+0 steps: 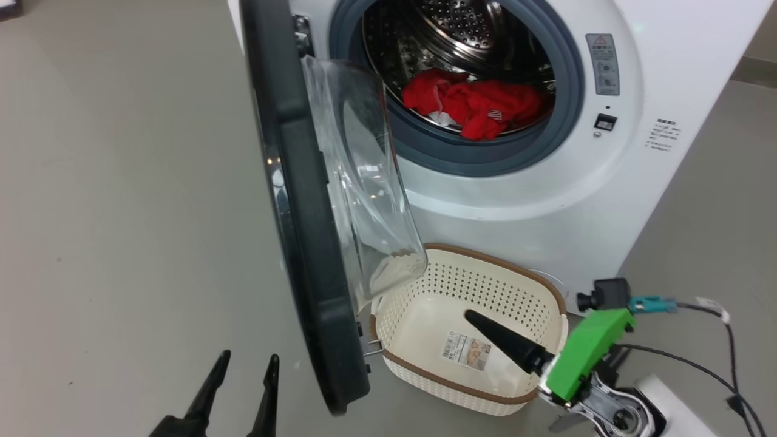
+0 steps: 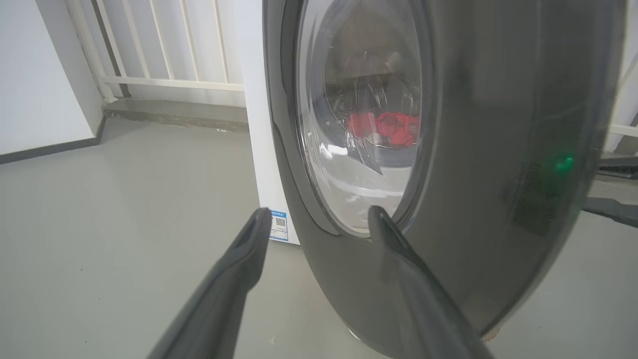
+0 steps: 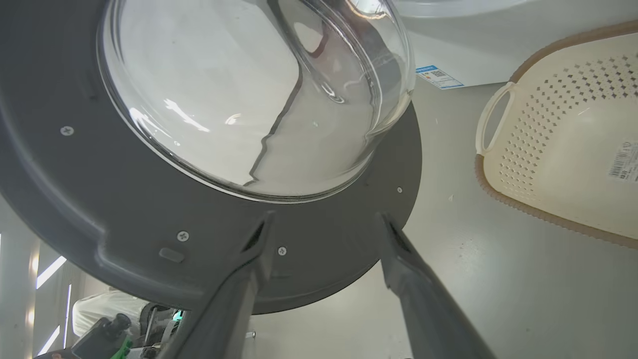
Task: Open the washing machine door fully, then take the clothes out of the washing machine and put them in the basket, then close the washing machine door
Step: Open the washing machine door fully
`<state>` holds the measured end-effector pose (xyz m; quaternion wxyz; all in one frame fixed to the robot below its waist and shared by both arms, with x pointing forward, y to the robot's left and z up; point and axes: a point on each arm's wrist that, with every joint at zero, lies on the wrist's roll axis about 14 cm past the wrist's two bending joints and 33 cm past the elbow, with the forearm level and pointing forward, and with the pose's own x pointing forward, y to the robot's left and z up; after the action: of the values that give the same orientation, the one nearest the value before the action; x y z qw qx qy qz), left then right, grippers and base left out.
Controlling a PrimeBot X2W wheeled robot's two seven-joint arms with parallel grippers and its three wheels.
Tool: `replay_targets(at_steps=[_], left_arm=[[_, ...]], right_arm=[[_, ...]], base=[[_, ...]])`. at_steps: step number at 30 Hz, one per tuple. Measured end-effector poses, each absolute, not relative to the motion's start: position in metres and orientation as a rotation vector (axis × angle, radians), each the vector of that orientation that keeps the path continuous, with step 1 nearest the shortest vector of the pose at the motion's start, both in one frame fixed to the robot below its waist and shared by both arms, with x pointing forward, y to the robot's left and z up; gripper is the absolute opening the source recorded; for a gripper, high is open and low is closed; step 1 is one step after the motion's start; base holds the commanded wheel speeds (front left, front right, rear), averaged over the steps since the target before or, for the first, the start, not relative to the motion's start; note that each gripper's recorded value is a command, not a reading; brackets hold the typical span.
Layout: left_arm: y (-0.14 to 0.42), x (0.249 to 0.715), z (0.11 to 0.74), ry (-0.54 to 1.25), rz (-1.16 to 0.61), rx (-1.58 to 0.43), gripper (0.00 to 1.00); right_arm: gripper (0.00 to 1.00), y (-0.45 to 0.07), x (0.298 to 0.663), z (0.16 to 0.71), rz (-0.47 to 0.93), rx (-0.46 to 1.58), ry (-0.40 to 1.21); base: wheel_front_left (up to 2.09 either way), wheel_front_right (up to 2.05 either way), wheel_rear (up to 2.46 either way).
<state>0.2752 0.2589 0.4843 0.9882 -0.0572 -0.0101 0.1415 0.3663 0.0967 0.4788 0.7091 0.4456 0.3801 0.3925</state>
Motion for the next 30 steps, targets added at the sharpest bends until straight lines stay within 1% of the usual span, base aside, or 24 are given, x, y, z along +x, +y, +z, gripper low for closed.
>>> replay_targets(at_steps=[7, 12, 21, 26, 30], left_arm=[[0.259, 0.28, 0.483, -0.016, 0.276, -0.114, 1.0], [0.26, 0.281, 0.484, -0.018, 0.271, -0.111, 1.0], [0.259, 0.279, 0.479, -0.009, 0.266, -0.116, 1.0], [0.258, 0.278, 0.478, -0.006, 0.261, -0.115, 1.0], [0.257, 0.279, 0.478, -0.006, 0.258, -0.115, 1.0]], right_arm=[[1.0, 0.056, 0.377, 0.452, 0.725, 0.899, 0.749], [1.0, 0.033, 0.38, 0.438, 0.65, 0.811, 0.665], [1.0, 0.0, 0.386, 0.43, 0.577, 0.639, 0.475], [1.0, -0.008, 0.388, 0.429, 0.575, 0.554, 0.427], [1.0, -0.022, 0.406, 0.445, 0.552, 0.476, 0.323]], base=[[0.0, 0.0, 0.0], [0.0, 0.0, 0.0], [0.0, 0.0, 0.0], [0.0, 0.0, 0.0], [0.0, 0.0, 0.0]])
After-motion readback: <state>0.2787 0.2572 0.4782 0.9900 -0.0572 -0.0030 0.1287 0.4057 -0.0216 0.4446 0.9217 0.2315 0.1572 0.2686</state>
